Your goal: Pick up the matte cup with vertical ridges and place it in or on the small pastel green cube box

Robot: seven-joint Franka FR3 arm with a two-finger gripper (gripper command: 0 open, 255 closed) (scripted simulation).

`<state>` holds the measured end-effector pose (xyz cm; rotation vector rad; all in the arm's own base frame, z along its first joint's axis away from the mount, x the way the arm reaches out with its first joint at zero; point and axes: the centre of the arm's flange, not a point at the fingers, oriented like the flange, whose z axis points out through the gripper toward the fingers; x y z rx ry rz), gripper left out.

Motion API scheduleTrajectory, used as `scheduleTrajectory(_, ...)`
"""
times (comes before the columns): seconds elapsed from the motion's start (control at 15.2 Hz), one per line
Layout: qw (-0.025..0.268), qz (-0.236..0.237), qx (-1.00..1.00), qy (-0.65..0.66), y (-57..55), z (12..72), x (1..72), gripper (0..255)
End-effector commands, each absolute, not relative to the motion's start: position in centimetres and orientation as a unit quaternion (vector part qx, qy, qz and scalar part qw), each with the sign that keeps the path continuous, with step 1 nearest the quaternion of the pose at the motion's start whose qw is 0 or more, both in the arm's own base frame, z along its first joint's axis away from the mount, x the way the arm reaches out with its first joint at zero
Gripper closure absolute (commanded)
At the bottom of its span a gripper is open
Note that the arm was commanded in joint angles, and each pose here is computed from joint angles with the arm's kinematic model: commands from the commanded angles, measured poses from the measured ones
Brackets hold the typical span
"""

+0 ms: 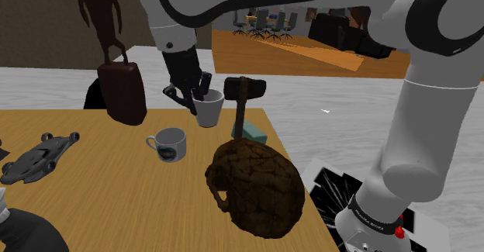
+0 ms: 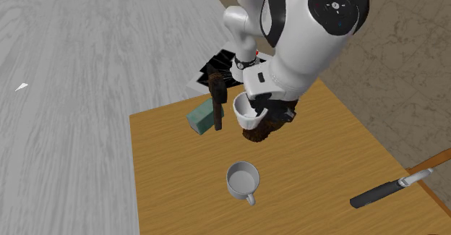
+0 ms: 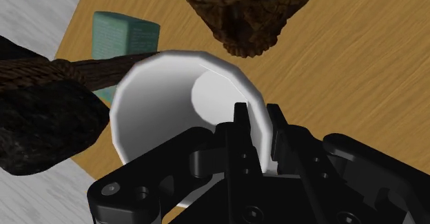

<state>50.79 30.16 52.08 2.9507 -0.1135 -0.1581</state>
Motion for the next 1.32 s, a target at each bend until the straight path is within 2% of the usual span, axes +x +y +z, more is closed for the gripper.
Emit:
scheduleTrajectory(0.0,0.092,-0.053,0.994,-0.038,27.6,52.2,50.4,255)
scheduleTrajectory(0.92,0.092,-0.053,0.994,-0.038,9.2,53.4,47.0,255)
scheduleTrajectory(1.25,0.092,-0.053,0.994,-0.038,9.2,50.8,47.0,255)
